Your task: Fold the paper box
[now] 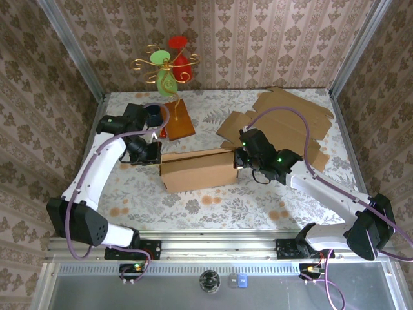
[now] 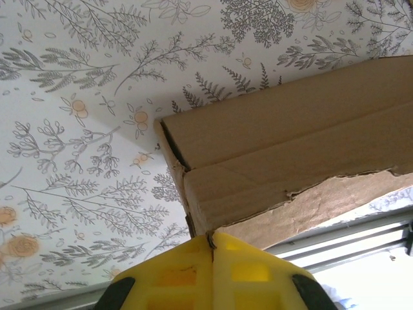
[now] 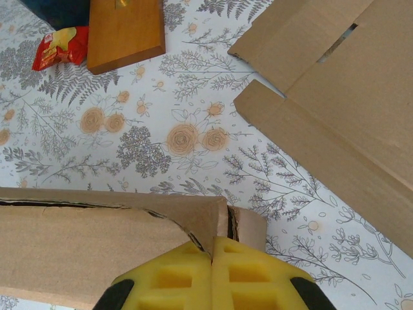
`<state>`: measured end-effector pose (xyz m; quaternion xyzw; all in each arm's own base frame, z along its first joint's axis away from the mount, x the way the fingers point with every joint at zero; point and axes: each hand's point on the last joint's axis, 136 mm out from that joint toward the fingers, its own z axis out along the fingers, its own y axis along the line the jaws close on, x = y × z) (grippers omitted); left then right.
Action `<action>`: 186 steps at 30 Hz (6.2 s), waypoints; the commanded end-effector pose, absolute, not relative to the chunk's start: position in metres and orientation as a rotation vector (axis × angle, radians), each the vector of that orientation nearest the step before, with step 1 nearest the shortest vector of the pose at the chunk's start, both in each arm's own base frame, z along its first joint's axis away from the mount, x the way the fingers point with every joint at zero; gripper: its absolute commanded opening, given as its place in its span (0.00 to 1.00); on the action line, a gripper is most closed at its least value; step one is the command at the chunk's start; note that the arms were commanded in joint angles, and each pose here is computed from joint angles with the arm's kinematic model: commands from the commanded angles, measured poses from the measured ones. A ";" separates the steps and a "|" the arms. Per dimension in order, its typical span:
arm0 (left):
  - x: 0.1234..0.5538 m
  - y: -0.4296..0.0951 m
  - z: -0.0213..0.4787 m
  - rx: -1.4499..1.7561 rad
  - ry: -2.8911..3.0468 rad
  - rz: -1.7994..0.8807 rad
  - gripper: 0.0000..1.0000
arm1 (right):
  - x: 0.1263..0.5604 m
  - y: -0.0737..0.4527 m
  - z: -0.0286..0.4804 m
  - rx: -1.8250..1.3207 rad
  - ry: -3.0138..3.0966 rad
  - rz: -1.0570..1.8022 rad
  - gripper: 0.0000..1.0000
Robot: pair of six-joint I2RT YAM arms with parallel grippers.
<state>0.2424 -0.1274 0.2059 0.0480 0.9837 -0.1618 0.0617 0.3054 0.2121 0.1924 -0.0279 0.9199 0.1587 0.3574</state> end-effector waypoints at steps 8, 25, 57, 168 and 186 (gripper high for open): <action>0.231 -0.133 0.203 0.079 3.028 -0.576 0.00 | 0.299 0.208 0.173 -0.072 2.443 0.361 0.00; 0.220 -0.126 0.178 0.192 2.880 -0.568 0.00 | 0.296 0.207 0.163 -0.126 2.413 0.366 0.00; 0.222 -0.129 0.176 0.221 2.827 -0.534 0.00 | 0.291 0.204 0.189 1.423 2.154 1.334 0.79; 0.224 -0.125 0.153 -0.276 2.674 -0.648 0.19 | 0.313 0.231 0.106 1.506 2.594 1.679 0.69; 0.227 -0.118 0.228 -0.524 2.296 -0.868 0.35 | 0.283 0.227 0.109 1.250 2.465 1.539 0.54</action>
